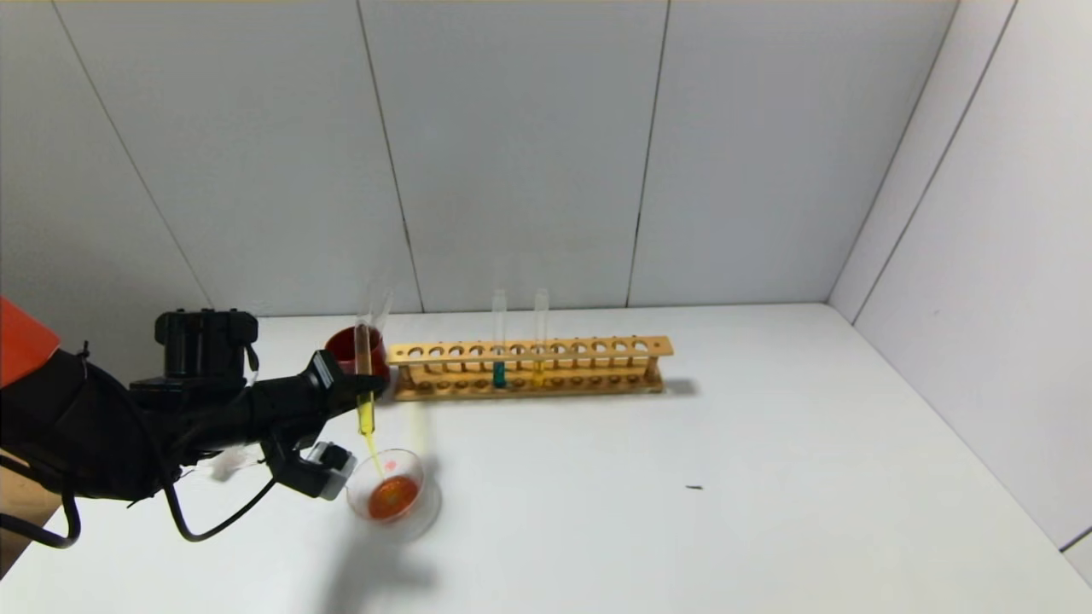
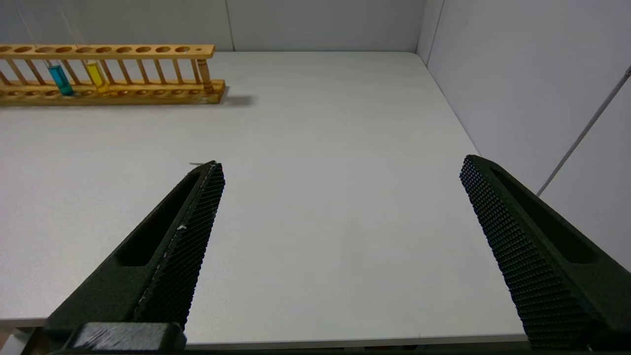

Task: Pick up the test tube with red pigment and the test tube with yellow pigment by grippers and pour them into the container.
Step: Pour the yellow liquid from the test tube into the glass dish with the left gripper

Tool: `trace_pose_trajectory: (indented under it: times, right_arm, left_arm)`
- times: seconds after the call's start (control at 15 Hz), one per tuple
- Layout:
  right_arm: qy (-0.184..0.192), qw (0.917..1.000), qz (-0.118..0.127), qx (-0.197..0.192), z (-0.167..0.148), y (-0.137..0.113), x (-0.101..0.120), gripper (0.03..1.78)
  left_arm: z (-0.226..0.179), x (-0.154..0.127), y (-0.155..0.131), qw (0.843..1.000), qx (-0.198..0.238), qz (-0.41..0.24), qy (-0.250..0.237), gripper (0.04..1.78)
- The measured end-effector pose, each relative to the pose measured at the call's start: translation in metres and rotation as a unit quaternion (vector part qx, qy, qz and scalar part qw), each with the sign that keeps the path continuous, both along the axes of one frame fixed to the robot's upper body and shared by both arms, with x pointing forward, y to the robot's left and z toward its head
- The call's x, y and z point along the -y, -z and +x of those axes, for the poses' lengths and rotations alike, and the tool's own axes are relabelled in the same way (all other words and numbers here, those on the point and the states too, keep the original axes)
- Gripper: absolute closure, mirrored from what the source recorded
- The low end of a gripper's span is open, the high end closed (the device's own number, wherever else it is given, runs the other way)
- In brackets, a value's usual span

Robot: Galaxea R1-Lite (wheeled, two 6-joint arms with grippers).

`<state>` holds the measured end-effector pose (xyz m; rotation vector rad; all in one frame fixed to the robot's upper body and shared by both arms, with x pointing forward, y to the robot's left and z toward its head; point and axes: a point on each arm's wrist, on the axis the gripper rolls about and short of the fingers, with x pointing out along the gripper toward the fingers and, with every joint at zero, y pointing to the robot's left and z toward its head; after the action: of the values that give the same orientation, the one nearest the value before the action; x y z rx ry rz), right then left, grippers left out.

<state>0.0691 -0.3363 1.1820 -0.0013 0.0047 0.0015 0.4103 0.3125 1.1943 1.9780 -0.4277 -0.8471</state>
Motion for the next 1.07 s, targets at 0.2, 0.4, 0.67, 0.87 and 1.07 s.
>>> trace_pose_trajectory:
  times: [0.2,0.4,0.67,0.87,1.07]
  right_arm:
    - [0.000,1.0000,0.000,0.000,0.000,0.000,0.000,0.06]
    - [0.000,1.0000,0.000,0.000,0.000,0.000,0.000,0.06]
    - [0.000,1.0000,0.000,0.000,0.000,0.000,0.000,0.06]
    - [0.000,1.0000,0.000,0.000,0.000,0.000,0.000,0.06]
    - [0.000,1.0000,0.000,0.000,0.000,0.000,0.000,0.06]
  left_arm:
    - [0.001,0.000,-0.002,1.000,0.024,0.003,0.001,1.50]
    - [0.002,0.000,-0.005,0.999,0.043,0.003,0.002,1.50]
    - [0.000,-0.001,-0.009,0.997,0.068,0.023,0.016,1.50]
    - [-0.004,-0.001,-0.014,0.996,0.077,0.024,0.023,1.50]
    - [-0.006,0.000,-0.022,0.993,0.109,0.030,0.044,1.50]
